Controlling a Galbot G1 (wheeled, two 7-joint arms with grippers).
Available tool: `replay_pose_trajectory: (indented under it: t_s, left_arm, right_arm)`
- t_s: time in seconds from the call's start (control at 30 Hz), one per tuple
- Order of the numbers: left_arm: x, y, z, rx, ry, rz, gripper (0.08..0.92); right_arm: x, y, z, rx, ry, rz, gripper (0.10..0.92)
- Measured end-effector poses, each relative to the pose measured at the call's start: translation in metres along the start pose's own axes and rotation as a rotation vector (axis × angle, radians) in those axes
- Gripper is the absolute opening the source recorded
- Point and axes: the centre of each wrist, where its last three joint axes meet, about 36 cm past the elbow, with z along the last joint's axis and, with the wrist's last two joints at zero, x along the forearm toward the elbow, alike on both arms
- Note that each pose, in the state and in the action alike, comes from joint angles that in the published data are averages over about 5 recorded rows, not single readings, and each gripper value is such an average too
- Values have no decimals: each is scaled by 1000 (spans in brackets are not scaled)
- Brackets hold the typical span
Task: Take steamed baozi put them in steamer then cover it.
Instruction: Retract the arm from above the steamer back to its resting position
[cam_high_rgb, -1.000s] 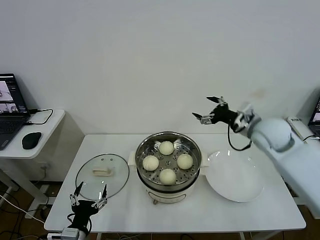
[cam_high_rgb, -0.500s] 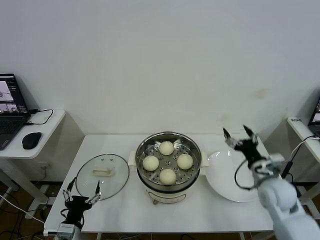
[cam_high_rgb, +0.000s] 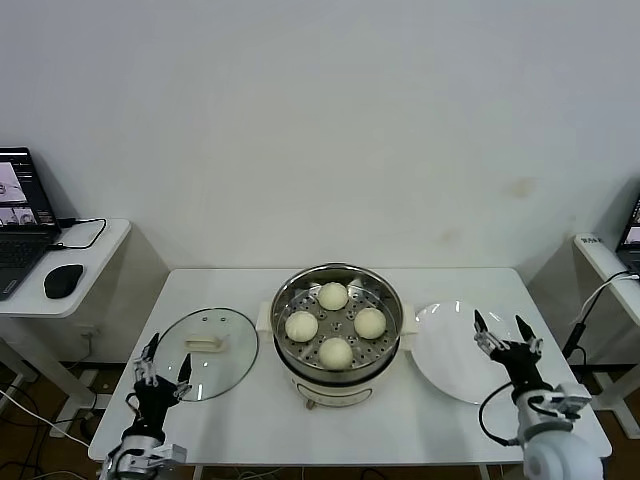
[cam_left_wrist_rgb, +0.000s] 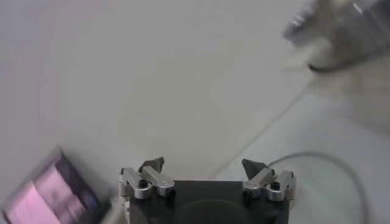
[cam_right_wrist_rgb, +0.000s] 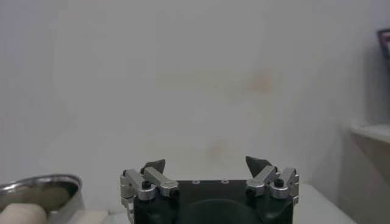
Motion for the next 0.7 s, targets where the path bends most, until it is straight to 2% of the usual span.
replay_pose_trajectory:
  t_s: [0.17, 0.37, 0.7]
  left_arm:
    - [-15, -11, 16, -248, -60, 12, 823]
    - [-33, -23, 35, -396, -104, 31, 823]
    - [-58, -37, 54, -486, -109, 98, 823]
  right_arm:
    - [14, -1, 4, -5, 6, 24, 823]
    - [29, -1, 10, -10, 14, 49, 823]
    - [46, 3, 20, -12, 36, 61, 823]
